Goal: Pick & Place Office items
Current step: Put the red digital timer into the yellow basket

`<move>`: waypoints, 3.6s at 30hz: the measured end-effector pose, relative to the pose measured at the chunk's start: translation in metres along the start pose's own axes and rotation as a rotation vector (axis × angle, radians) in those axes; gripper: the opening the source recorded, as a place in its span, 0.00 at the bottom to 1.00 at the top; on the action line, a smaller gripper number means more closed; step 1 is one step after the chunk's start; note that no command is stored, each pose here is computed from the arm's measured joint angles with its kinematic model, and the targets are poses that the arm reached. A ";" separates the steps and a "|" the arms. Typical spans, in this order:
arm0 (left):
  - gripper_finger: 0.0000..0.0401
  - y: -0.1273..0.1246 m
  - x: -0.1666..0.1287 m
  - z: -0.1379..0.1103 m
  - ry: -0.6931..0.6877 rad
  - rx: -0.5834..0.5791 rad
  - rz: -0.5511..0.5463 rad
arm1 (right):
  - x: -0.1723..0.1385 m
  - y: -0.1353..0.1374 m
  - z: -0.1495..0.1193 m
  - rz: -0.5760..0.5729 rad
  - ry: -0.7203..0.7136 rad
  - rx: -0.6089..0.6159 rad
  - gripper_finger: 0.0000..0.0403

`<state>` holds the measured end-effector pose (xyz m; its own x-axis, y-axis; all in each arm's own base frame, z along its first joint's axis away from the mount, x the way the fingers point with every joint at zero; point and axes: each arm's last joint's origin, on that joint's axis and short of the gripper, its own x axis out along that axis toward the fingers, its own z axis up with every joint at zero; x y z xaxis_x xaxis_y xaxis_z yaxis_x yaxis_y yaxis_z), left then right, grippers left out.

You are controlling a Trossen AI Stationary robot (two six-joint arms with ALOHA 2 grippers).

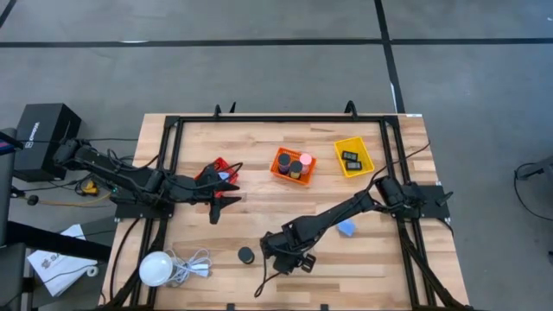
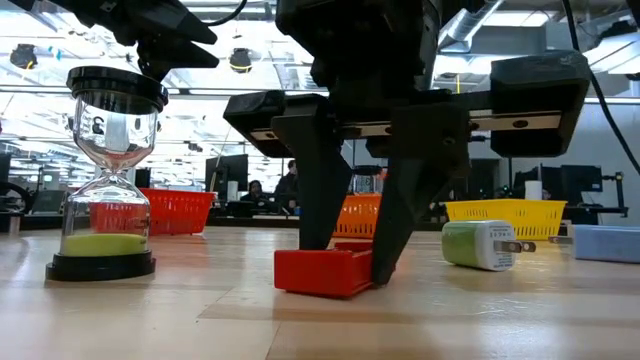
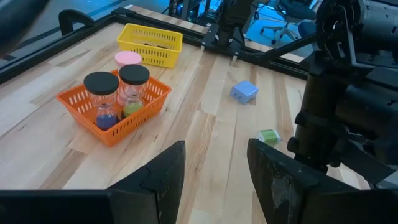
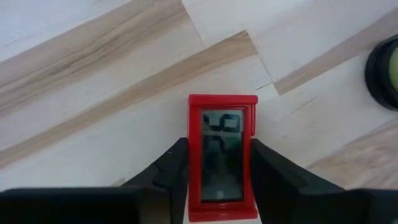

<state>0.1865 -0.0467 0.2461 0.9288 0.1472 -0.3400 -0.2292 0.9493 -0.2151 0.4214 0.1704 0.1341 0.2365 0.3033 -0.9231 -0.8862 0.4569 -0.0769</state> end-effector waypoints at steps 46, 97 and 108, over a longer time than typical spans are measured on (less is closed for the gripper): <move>0.42 0.000 0.000 0.001 -0.009 -0.013 -0.004 | -0.099 -0.045 -0.121 0.173 0.623 0.540 0.31; 0.42 -0.001 0.000 0.001 -0.014 -0.068 -0.006 | -0.195 0.027 -0.313 -0.259 0.623 1.228 0.37; 0.42 -0.001 0.000 0.001 -0.001 -0.066 -0.031 | -0.188 0.022 -0.326 -0.243 0.641 1.245 0.48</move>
<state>0.1871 -0.0477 0.2473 0.9360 0.1188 -0.3312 -0.2193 0.9331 -0.2850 0.2273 -0.1490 0.1830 -0.1873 -0.1598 -0.9692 0.1528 0.9699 -0.1894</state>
